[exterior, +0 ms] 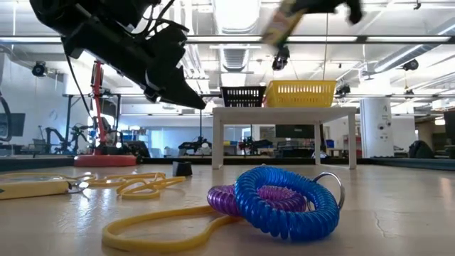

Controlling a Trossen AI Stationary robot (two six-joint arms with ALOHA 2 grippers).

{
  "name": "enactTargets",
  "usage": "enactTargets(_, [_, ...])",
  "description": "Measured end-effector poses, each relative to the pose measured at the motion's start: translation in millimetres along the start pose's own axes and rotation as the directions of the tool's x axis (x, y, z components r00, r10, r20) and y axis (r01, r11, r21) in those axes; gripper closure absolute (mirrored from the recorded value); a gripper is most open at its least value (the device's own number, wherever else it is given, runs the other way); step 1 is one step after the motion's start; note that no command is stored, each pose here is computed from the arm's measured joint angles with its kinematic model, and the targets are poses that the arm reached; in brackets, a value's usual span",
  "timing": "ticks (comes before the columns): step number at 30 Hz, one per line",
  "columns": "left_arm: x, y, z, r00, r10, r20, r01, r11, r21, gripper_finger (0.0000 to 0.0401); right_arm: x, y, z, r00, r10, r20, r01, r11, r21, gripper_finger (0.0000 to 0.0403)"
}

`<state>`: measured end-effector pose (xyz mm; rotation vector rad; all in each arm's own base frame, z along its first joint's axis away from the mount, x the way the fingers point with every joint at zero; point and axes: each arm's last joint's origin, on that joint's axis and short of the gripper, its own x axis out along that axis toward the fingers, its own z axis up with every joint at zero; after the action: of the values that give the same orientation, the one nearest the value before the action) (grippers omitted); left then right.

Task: Pick & Place Office Desk Supplies
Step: Put the yellow crayon box into the yellow bin on the shelf

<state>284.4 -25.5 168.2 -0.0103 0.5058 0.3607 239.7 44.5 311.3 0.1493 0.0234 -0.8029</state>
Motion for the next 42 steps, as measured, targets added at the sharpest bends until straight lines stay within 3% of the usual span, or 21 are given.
enactTargets(4, [1.1, -0.3, -1.2, 1.0, 0.001, -0.005, -0.001, 1.0, 0.013, 0.04, -5.8, -26.1, 13.8, 0.968, -0.245, 0.058, 0.245, 0.97, 0.01, 0.0373])
enactTargets(11, [2.9, -1.2, -1.5, 1.0, 0.0, 0.004, 0.0, 0.999, 0.051, 0.04, 19.3, -51.0, 2.1, 0.95, -0.313, 0.002, 0.311, 0.945, 0.104, 0.0373])
enactTargets(20, [3.1, -1.4, -0.1, 1.0, 0.001, 0.019, -0.002, 0.999, 0.044, 0.04, 61.6, -61.9, -20.7, 0.947, -0.298, -0.122, 0.315, 0.935, 0.161, 0.0369])
enactTargets(30, [3.1, -1.5, 0.3, 1.0, 0.0, 0.022, -0.001, 0.999, 0.042, 0.04, 71.3, -61.4, -31.6, 0.95, -0.243, -0.197, 0.285, 0.931, 0.229, 0.0323])
enactTargets(42, [3.0, -1.6, 1.3, 0.999, -0.002, 0.032, 0.0, 0.999, 0.037, 0.04, 57.4, -74.9, -23.4, 0.937, -0.249, -0.245, 0.289, 0.947, 0.143, 0.0282])
